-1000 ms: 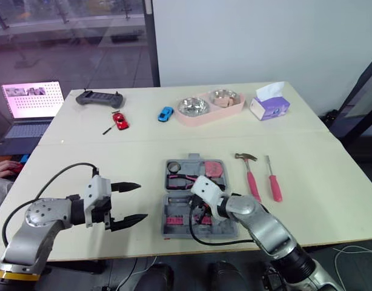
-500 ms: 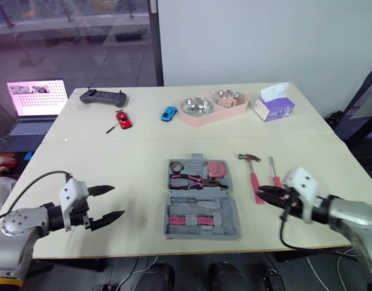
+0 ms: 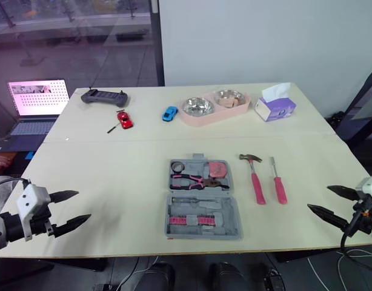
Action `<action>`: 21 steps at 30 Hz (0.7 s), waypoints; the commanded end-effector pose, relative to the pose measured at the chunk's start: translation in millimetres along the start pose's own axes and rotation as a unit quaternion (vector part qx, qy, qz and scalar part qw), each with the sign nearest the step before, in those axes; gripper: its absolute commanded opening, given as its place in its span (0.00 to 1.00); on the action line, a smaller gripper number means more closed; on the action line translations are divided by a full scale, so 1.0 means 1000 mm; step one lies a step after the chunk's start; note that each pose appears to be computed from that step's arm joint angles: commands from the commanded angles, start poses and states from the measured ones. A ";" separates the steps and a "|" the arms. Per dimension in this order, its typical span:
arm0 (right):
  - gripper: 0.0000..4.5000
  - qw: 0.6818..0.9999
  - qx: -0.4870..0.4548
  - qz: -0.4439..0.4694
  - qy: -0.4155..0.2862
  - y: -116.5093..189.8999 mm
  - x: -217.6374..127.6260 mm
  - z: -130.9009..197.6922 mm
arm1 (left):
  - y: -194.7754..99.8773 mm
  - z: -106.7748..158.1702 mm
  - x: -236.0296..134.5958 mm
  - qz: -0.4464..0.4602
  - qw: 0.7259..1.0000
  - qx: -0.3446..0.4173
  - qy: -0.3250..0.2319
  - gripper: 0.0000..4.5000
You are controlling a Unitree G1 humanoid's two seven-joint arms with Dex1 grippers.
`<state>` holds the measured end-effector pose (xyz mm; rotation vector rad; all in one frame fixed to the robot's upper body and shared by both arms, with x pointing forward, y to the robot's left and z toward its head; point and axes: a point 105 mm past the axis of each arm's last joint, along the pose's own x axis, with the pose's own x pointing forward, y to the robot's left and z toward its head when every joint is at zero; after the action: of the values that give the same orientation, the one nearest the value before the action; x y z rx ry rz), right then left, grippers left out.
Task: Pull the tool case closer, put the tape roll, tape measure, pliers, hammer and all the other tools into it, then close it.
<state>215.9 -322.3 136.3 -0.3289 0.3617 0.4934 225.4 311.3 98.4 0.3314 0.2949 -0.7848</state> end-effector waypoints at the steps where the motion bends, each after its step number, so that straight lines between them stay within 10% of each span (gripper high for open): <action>1: 0.99 1.000 -0.020 0.005 -0.012 0.005 -0.001 0.010 | 0.004 0.008 -0.003 0.004 1.000 0.027 -0.003 1.00; 21: 0.99 0.999 0.006 -0.028 0.020 0.044 0.044 0.027 | -0.038 0.018 0.050 -0.077 0.997 0.023 -0.011 1.00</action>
<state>232.8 -263.5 126.4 -0.3218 0.4140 0.4539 233.7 252.3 84.1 0.3330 0.2930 -0.9372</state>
